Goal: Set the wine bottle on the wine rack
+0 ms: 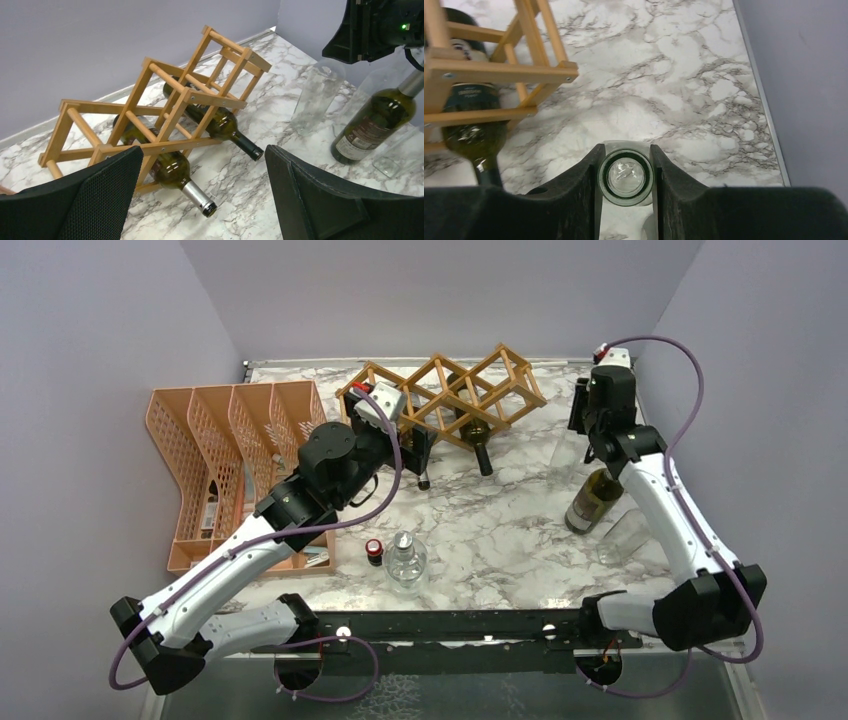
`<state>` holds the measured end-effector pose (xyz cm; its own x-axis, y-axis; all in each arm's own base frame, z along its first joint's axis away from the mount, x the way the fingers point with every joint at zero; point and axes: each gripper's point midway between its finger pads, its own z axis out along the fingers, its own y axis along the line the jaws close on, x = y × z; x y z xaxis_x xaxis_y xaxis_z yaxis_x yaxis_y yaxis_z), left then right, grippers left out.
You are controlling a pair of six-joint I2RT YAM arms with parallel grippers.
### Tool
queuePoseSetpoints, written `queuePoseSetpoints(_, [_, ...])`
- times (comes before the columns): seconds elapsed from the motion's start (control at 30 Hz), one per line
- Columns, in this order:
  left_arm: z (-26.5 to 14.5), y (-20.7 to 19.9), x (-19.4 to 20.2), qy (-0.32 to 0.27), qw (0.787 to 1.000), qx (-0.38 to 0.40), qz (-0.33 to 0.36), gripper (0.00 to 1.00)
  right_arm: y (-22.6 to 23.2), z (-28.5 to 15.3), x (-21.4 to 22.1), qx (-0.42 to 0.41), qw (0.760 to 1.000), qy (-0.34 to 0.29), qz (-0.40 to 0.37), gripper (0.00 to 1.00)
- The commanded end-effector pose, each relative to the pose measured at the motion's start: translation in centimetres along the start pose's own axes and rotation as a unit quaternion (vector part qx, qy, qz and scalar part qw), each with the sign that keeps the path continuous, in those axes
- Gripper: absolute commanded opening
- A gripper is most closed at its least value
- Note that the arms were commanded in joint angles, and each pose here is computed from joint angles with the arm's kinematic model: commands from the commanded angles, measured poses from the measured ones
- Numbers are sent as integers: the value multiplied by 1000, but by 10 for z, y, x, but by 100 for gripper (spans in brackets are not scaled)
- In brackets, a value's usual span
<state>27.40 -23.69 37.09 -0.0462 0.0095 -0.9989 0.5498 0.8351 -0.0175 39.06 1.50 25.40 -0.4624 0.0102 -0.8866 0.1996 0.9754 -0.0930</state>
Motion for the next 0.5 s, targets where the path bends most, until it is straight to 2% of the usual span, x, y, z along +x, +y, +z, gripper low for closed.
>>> queuePoseSetpoints(0.0, [4, -32, -2, -25, 996, 89, 17, 99, 18, -59, -48, -109, 992, -55, 30, 1])
queuePoseSetpoints(0.2, [14, -53, 4, -50, 989, 139, 10, 99, 39, -112, -52, -219, 973, -63, 42, 1])
queuePoseSetpoints(0.47, [32, -99, 28, -28, 969, 246, -24, 99, 68, -174, -66, -355, 929, -85, 60, 1])
